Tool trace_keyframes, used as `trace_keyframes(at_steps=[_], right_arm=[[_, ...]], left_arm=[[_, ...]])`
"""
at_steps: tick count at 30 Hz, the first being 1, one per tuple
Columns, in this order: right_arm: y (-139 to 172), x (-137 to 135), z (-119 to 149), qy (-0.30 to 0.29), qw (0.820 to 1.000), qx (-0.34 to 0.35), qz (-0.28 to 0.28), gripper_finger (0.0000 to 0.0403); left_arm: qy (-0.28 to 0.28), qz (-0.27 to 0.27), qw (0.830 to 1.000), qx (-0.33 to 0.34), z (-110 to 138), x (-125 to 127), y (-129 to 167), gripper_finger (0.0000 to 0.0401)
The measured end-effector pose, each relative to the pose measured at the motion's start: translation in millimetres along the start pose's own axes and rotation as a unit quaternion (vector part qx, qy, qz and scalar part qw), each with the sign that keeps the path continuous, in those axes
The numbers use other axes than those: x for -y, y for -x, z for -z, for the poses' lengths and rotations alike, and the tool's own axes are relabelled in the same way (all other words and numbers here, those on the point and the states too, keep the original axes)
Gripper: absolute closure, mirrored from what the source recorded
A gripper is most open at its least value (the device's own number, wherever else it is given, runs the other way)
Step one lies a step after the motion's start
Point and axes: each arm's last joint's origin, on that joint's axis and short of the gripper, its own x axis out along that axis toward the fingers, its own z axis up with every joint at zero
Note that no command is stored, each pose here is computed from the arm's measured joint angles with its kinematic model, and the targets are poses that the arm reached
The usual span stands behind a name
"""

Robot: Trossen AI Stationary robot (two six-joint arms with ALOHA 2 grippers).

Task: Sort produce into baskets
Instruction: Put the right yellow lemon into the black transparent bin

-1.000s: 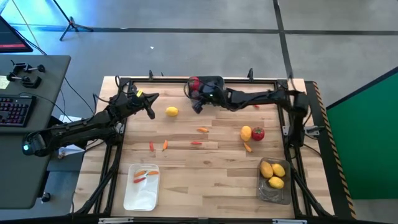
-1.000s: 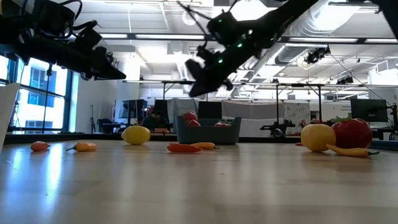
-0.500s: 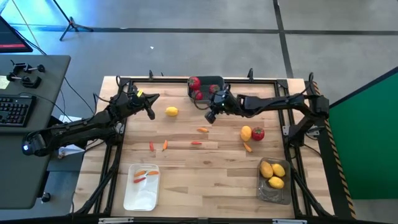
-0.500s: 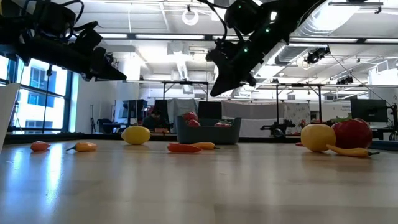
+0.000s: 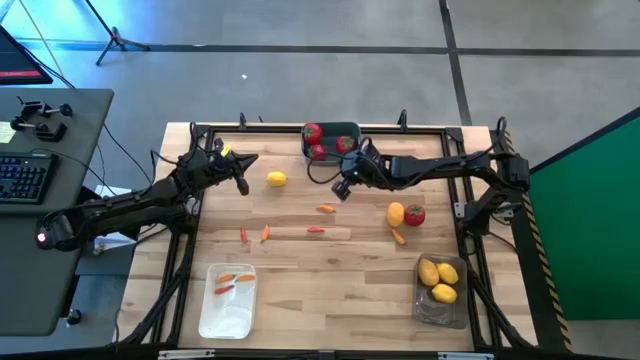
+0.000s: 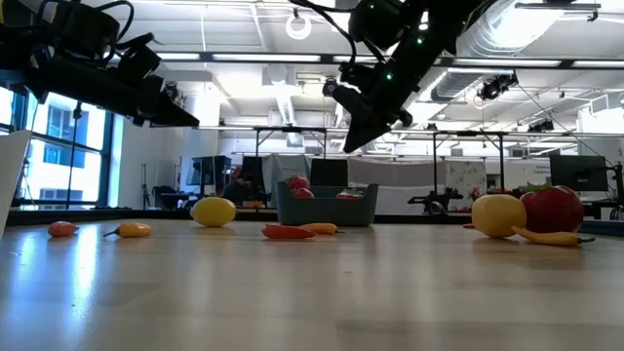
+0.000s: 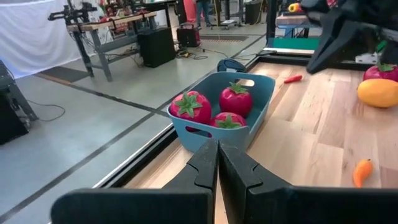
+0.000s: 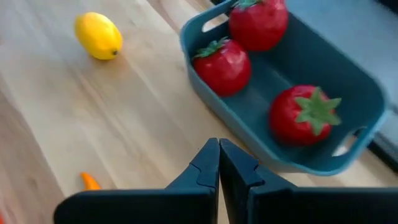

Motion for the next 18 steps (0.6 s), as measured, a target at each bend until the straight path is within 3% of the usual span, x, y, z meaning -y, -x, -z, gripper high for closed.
trace_keyframes(at_steps=[6, 18], right_arm=[[11, 4, -7, 0.027, 0.998, -0.048, 0.031, 0.0379], [26, 7, 11, 0.036, 0.98, -0.192, 0.03, 0.0256]], left_arm=[[0.0, 0.003, 1.0, -0.004, 1, 0, 0, 0.0401], [0.004, 0.003, 1.0, -0.003, 1, 0, 0, 0.0401]])
